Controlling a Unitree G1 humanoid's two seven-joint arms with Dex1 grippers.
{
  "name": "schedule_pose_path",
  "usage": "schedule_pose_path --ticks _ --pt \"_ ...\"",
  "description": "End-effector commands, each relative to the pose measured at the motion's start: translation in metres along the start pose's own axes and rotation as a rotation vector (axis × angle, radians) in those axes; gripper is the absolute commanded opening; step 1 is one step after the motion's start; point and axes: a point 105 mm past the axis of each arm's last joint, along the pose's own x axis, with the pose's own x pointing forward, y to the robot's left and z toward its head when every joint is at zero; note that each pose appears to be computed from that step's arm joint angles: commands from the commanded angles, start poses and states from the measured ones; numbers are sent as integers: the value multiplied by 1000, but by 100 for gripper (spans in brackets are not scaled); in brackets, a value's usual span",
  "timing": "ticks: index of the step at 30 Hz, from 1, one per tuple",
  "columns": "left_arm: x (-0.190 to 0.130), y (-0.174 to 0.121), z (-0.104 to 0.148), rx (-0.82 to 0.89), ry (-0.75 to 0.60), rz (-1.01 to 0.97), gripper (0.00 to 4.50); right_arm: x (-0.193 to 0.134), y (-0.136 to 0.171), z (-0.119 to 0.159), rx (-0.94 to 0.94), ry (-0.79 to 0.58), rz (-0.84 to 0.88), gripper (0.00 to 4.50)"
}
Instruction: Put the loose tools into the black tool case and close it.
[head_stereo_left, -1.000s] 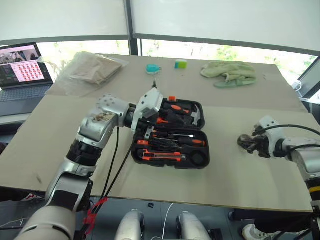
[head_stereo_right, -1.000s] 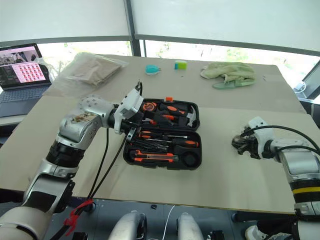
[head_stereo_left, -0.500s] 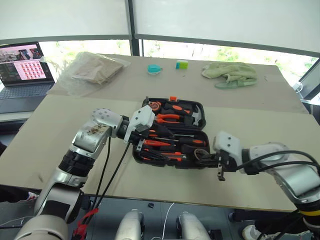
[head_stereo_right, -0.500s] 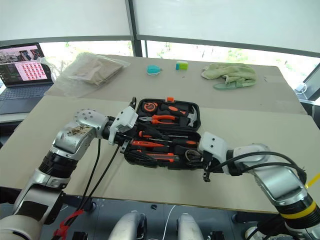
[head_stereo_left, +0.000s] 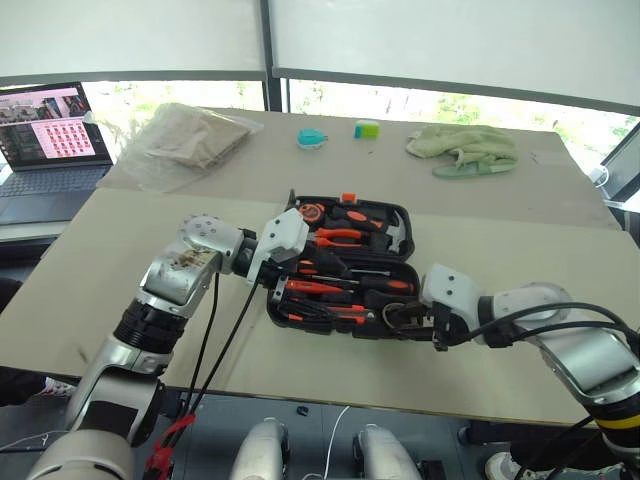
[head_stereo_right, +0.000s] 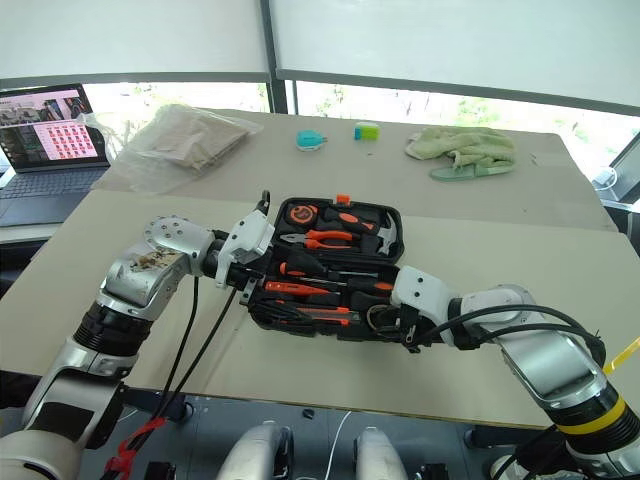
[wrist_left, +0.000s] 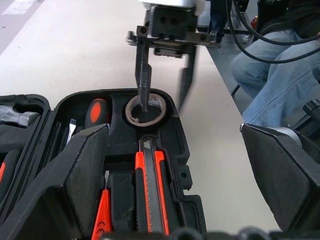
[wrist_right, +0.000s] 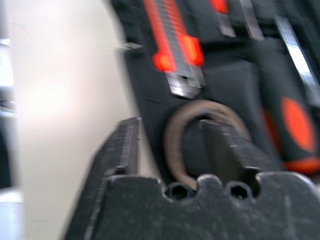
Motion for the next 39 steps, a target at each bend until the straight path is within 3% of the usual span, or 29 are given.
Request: schedule_pose_path --ticks 1,5,7,8,11,15,19,25,30,35,39 --pt "-4 4 10 39 -15 18 450 -15 -4 17 -26 -30 -28 333" --pt "-15 14 -2 -38 1 131 450 -43 -30 28 138 -158 -164 333" --pt "-25 23 -12 -70 23 221 450 -58 -44 23 232 -203 -241 280" --pt "-33 27 -18 -88 33 272 396 -66 -50 18 275 -217 -280 261" --pt "-64 36 -38 -140 88 430 298 -85 -70 -8 409 -234 -401 156" --pt "-88 46 -64 -198 168 591 141 -80 -79 -28 437 -203 -446 17" --pt "-88 46 -87 -229 234 627 9 -61 -85 -45 419 -155 -441 0" --pt "-68 47 -101 -239 294 606 9 -31 -90 -53 336 -93 -365 0" --pt "-55 43 -96 -238 271 554 9 -14 -85 -38 254 -108 -273 0" --pt "-44 22 -83 -217 188 420 9 -11 -58 -17 160 -163 -115 0" --pt "-37 -2 -77 -227 166 296 9 -13 -39 -21 140 -152 -56 0"
